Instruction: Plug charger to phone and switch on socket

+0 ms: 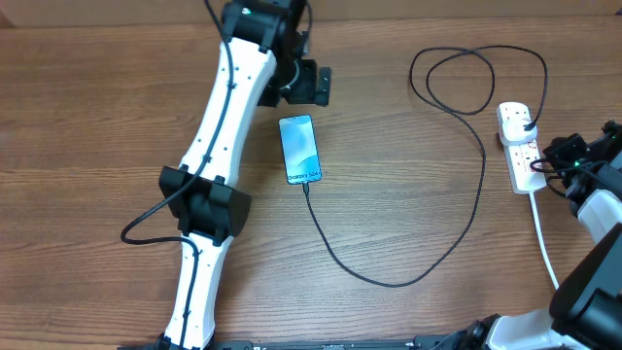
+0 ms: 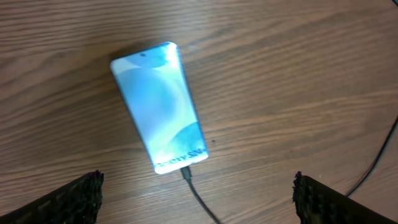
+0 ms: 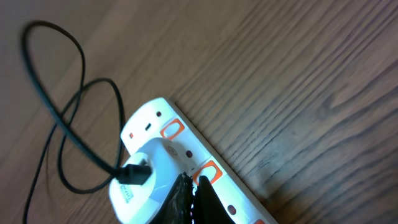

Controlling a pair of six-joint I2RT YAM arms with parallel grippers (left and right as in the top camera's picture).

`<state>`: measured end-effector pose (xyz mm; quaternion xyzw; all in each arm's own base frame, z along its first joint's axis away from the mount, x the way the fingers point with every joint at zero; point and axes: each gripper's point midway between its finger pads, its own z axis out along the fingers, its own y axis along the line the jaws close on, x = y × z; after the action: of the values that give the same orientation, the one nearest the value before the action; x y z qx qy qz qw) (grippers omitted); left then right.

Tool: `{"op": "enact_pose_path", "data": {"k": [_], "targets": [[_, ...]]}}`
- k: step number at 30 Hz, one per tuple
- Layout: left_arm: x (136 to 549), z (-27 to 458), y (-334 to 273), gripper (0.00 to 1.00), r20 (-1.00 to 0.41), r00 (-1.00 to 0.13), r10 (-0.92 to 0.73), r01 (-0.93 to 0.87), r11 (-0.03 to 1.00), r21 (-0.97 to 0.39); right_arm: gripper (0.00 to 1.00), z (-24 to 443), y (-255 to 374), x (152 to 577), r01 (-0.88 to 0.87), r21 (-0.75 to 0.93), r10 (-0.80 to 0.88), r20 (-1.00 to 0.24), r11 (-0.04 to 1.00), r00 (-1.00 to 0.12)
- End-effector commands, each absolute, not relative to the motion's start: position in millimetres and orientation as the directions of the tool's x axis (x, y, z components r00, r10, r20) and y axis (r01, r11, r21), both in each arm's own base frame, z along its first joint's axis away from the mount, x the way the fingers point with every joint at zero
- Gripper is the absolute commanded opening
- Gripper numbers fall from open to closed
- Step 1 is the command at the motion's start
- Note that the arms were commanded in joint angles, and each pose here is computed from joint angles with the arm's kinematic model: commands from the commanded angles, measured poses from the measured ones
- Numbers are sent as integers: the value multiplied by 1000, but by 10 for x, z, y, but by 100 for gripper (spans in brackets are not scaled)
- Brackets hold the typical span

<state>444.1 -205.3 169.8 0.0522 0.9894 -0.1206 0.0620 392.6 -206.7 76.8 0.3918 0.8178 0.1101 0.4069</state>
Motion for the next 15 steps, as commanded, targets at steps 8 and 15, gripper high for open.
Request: {"op": "enact_pose_path", "data": {"k": [8, 15], "targets": [[4418, 1831, -2188, 100, -188, -974, 127, 169, 960, -224, 4, 608, -2078, 4139, 540, 518, 741, -553, 664, -381], [4440, 1839, -2209, 100, -196, -973, 120, 165, 959, -232, 4, 537, -1984, 4177, 534, 515, 737, -542, 671, -403]]}}
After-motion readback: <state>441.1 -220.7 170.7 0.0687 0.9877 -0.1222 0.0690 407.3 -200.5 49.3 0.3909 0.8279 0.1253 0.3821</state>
